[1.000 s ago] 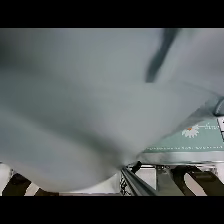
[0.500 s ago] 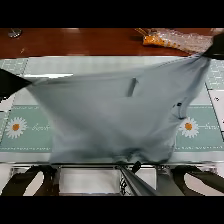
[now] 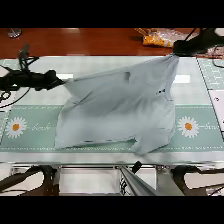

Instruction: Fold the shirts.

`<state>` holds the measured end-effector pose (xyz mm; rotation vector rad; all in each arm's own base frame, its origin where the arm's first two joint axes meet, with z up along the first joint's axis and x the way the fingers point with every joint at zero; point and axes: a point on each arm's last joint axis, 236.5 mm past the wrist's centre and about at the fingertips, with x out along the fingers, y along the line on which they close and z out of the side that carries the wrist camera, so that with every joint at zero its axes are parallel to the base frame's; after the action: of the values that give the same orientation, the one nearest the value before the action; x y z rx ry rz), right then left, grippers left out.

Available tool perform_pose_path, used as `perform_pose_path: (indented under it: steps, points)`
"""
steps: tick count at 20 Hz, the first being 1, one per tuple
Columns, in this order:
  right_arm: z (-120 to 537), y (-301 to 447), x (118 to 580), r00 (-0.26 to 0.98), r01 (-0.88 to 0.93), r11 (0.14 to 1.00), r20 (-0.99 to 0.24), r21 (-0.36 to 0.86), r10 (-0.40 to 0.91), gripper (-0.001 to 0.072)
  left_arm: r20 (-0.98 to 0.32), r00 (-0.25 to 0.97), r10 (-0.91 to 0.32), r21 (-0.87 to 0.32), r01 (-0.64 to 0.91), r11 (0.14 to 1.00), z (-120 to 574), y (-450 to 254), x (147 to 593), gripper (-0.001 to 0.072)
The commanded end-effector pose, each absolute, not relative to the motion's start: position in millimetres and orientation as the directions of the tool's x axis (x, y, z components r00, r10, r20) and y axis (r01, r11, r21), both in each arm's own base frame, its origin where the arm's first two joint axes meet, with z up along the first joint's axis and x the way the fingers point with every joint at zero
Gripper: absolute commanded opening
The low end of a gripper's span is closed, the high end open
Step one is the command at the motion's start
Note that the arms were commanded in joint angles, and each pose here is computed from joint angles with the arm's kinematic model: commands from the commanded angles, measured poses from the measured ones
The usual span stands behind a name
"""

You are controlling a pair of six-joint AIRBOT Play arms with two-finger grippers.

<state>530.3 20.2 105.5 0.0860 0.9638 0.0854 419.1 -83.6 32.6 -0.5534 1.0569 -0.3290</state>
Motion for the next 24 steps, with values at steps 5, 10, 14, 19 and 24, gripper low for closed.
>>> perform_pose_path:
  steps: [5, 10, 14, 19, 24]
  points:
    - [-25.2, 37.2, 526.3, 0.300, 0.025, 0.979, -0.935, 0.203, 0.187, 0.0027, -0.765, 0.326, -0.556, -0.625, -0.166, 0.763, -69.5, -93.6, 429.8, 0.0021]
    - [-12.0, 34.6, 523.3, 0.311, 0.018, 0.980, -0.933, 0.199, 0.184, 0.0186, -0.735, 0.336, -0.589, -0.657, -0.143, 0.740, -34.6, -72.2, 441.6, 0.0307]
    - [46.8, 6.8, 501.1, 0.333, -0.063, 0.992, -0.935, 0.105, 0.120, 0.0447, -0.692, 0.276, -0.667, -0.713, -0.119, 0.691, 45.8, -21.9, 428.3, 0.0323]
    - [80.0, -46.8, 458.4, 0.298, 0.023, 0.999, -0.954, 0.037, 0.028, 0.0445, -0.844, 0.127, -0.521, -0.535, -0.282, 0.797, 46.0, 52.2, 337.3, 0.0511]
    - [35.8, -49.1, 416.6, 0.175, 0.078, 0.982, -0.972, 0.171, 0.155, 0.0479, -0.854, 0.092, -0.512, -0.499, -0.423, 0.757, -5.1, 44.9, 253.0, 0.0533]
